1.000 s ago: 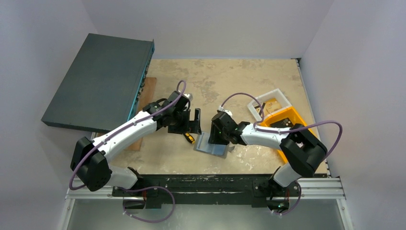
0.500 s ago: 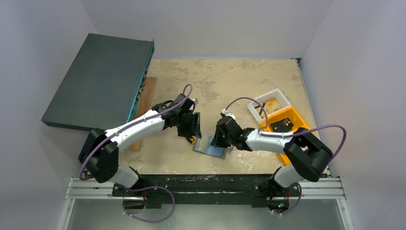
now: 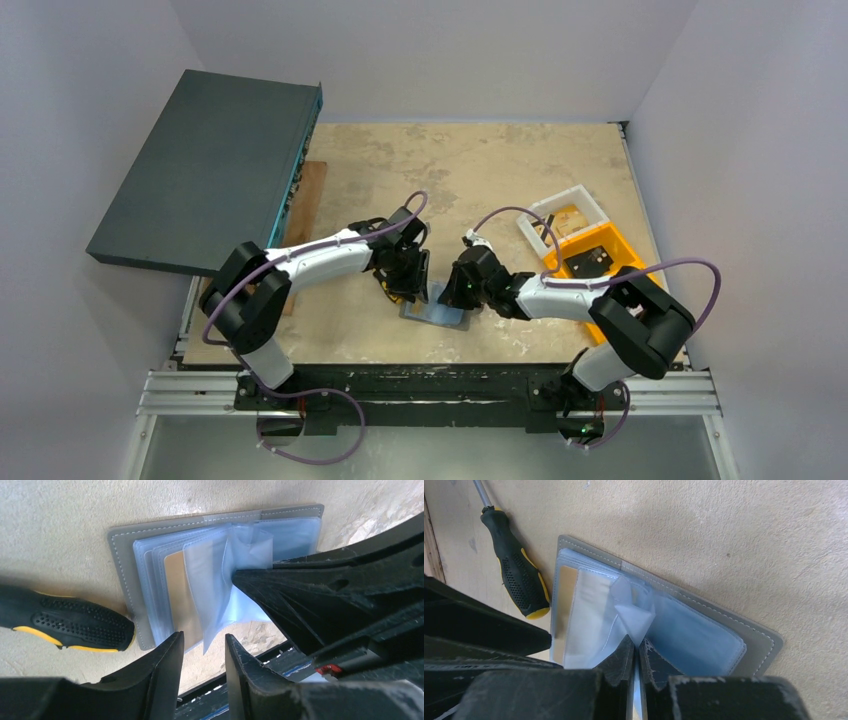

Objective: Take the credit cards out of the card holder
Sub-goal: Remove the credit card from the card holder.

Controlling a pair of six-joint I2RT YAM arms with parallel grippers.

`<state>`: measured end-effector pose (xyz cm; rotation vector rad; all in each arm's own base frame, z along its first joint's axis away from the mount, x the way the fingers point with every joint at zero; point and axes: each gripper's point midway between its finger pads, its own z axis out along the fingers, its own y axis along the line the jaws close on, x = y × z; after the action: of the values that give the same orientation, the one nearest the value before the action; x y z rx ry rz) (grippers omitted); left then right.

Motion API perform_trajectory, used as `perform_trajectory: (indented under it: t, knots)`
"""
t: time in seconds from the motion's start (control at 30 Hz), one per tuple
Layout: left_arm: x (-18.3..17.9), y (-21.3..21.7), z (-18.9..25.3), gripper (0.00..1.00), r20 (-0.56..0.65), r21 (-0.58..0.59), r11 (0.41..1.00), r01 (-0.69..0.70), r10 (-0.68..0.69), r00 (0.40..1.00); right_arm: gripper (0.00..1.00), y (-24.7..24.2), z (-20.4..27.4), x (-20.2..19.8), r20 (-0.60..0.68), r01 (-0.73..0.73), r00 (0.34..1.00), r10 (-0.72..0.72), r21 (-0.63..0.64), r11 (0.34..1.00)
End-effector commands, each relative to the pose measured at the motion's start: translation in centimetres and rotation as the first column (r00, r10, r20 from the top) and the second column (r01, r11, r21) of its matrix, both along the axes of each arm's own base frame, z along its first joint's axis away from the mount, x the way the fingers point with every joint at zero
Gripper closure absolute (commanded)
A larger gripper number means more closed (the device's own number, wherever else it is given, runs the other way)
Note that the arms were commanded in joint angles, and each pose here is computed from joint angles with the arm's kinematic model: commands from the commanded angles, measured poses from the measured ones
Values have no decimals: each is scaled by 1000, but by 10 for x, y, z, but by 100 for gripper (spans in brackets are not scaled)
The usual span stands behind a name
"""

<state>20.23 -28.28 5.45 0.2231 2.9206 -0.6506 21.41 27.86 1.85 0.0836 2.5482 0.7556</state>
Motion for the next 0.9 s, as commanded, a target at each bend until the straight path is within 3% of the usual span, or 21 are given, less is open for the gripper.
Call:
perform_trajectory:
  t: [0.0,0.33,0.43,0.6,0.87]
  knots:
    - [9,-19,5,66,19,-61,998,6,-5,1000,97,-15,-24,-11,-52,7,999,-10,-59,998]
    - [6,-22,-12,74,-16,-56,998,6,-7,1000,98,-15,-27,-11,-52,8,999,-11,-59,998]
    - [6,-22,-12,85,-18,-58,998,1,-2,1000,96,-14,-23,-10,-45,7,999,-10,-54,999]
    - [7,-25,-3,99,1,-77,997,-2,2,1000,80,-9,-2,-6,-19,-10,1000,9,-26,1000]
    - [6,-29,6,100,20,-119,993,2,1,1000,59,-10,47,11,62,2,998,1,-50,999]
